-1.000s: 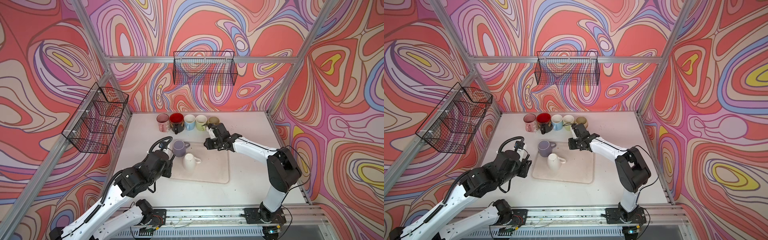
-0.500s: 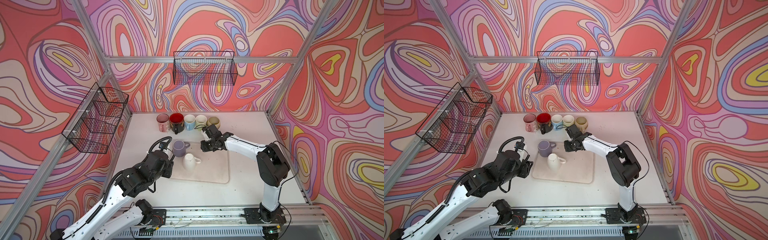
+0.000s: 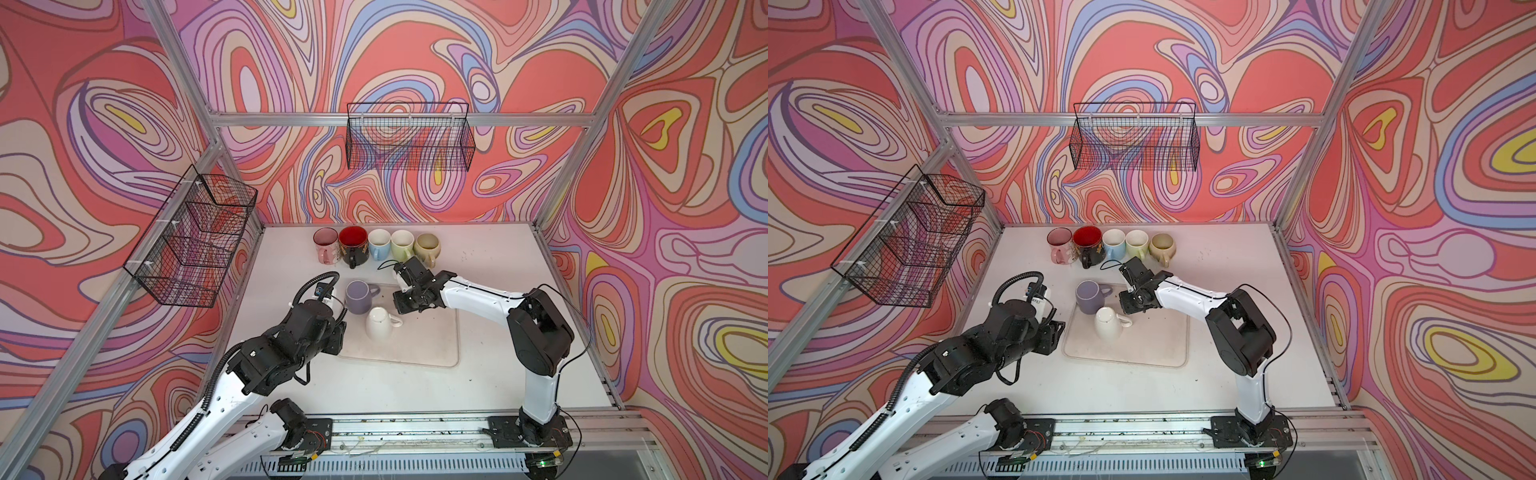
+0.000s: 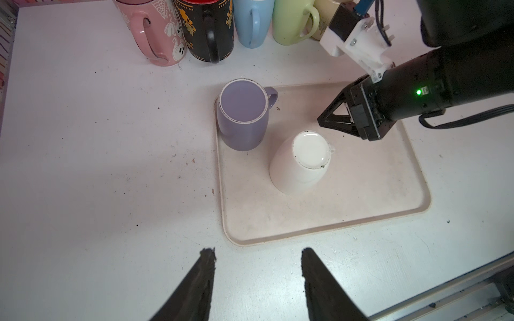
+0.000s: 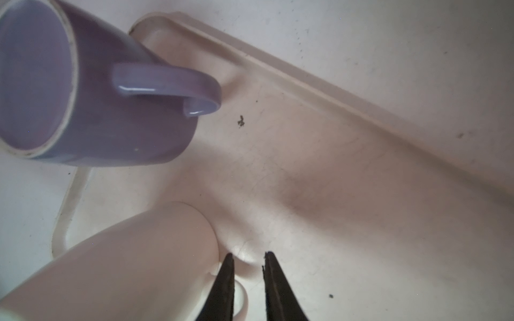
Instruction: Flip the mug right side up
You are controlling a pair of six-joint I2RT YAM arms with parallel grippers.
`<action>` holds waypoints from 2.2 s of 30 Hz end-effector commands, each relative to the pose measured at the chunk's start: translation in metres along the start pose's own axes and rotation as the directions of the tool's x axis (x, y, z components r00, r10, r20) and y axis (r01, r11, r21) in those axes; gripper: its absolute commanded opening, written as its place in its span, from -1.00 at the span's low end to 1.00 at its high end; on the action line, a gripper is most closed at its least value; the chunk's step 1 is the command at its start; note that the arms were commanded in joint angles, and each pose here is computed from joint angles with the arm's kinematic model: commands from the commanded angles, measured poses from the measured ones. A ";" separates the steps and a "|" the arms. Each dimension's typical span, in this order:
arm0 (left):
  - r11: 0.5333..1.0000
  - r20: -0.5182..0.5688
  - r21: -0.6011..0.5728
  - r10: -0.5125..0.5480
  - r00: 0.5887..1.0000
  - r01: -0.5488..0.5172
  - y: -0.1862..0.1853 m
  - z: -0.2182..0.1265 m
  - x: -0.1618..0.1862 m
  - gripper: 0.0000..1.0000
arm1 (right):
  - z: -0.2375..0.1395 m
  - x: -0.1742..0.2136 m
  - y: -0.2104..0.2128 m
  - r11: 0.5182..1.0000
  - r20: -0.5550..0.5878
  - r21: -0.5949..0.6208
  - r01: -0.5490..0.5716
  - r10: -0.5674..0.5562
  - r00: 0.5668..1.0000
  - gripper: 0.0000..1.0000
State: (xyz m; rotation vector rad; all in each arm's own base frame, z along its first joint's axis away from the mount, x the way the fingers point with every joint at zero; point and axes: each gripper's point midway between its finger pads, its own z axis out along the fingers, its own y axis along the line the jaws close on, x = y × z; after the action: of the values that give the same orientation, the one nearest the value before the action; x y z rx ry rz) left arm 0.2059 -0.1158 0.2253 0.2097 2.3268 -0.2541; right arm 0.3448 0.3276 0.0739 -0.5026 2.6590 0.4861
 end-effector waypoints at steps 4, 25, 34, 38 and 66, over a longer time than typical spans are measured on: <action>1.000 0.001 -0.018 0.010 1.000 -0.010 0.005 0.001 0.002 0.08 | 0.005 0.026 0.012 1.000 -0.048 0.008 0.024 -0.023 0.999 -0.63; 1.000 0.009 -0.024 0.006 1.000 -0.005 0.006 0.000 0.000 0.10 | -0.048 0.045 0.043 0.977 -0.068 0.103 0.185 -0.179 0.981 -0.40; 0.997 0.130 -0.047 -0.060 0.990 0.067 0.022 -0.021 -0.012 0.30 | -0.057 0.052 0.074 0.962 -0.088 0.056 0.267 -0.261 0.961 -0.17; 0.996 0.160 -0.031 -0.075 0.984 0.081 0.023 -0.026 -0.013 0.48 | -0.051 0.056 0.080 0.952 -0.112 0.059 0.302 -0.294 0.949 -0.15; 0.996 0.147 -0.048 -0.063 0.987 0.071 0.025 -0.025 -0.013 0.60 | -0.002 0.067 0.083 0.919 -0.228 0.082 0.386 -0.360 0.905 -0.76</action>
State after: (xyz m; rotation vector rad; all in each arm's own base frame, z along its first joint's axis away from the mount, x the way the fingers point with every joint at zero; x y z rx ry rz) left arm 0.2016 -0.0898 0.2505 0.0966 2.1948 -0.2562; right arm 0.2515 0.3795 0.0707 -1.0478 2.6660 0.1737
